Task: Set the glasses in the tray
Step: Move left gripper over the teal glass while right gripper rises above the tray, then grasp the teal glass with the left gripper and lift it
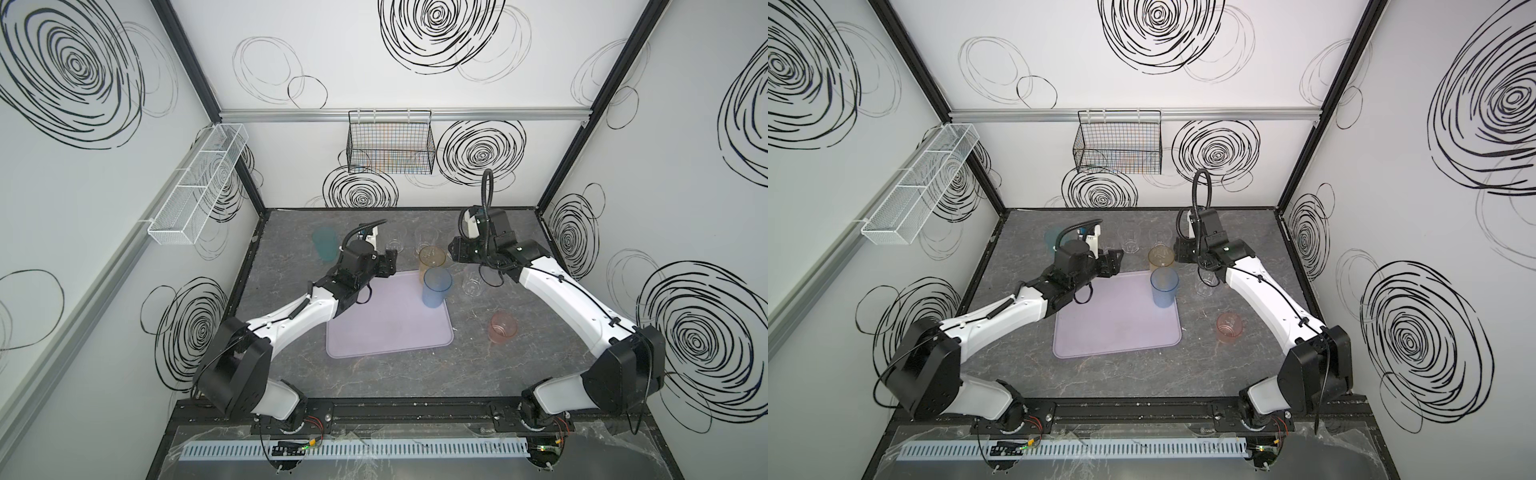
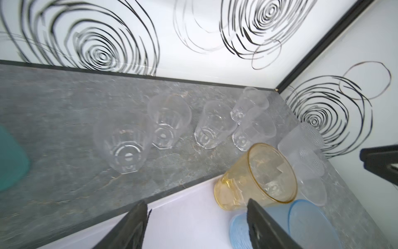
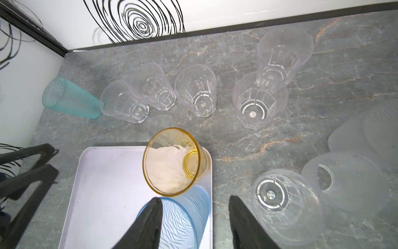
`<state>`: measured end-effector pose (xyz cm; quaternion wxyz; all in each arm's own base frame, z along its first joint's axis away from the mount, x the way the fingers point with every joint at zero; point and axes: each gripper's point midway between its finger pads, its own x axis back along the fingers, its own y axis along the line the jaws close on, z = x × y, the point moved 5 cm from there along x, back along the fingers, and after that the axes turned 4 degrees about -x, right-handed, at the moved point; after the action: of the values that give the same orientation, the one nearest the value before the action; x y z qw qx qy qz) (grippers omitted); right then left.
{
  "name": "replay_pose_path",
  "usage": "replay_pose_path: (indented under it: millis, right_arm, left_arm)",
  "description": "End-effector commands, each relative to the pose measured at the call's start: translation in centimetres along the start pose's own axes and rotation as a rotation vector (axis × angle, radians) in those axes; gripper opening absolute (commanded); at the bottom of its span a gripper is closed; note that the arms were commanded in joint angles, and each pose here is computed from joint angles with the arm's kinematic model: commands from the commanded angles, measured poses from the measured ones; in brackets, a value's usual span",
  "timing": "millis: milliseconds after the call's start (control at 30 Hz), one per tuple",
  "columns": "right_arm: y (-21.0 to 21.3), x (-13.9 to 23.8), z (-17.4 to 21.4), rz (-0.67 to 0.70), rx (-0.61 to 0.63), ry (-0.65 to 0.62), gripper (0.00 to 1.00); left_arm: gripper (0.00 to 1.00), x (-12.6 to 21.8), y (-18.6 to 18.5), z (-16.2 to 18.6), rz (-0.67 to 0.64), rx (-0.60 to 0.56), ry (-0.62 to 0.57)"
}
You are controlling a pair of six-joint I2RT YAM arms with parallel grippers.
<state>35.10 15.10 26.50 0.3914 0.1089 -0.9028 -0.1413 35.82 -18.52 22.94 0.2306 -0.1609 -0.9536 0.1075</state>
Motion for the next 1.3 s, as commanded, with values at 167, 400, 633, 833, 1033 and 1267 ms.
replay_pose_path:
  millis: [167, 400, 633, 833, 1033, 1267]
  right_arm:
    - [2.8, -1.2, -1.4, -0.083, -0.005, -0.068, 0.54]
    - [6.0, -1.4, -0.1, -0.111, 0.070, -0.050, 0.54]
    - [6.2, -1.5, 1.3, -0.111, 0.091, -0.022, 0.54]
    - [6.0, -1.2, 1.9, -0.108, 0.099, -0.016, 0.54]
    - [5.7, -1.3, 2.2, -0.100, 0.101, -0.009, 0.54]
    - [5.6, -1.4, 2.3, -0.100, 0.101, -0.004, 0.54]
  left_arm:
    - [0.79, 2.7, 11.0, -4.0, -0.265, 0.050, 0.006]
    - [0.73, 2.0, 19.2, -4.4, -0.359, 0.196, 0.021]
    - [0.70, -0.7, 21.7, -4.9, -0.369, 0.215, 0.044]
    - [0.66, -2.7, 23.1, -5.1, -0.419, 0.181, 0.083]
    - [0.62, -4.5, 24.1, -3.4, -0.447, 0.155, 0.153]
    - [0.59, -5.2, 24.7, -2.6, -0.485, 0.125, 0.182]
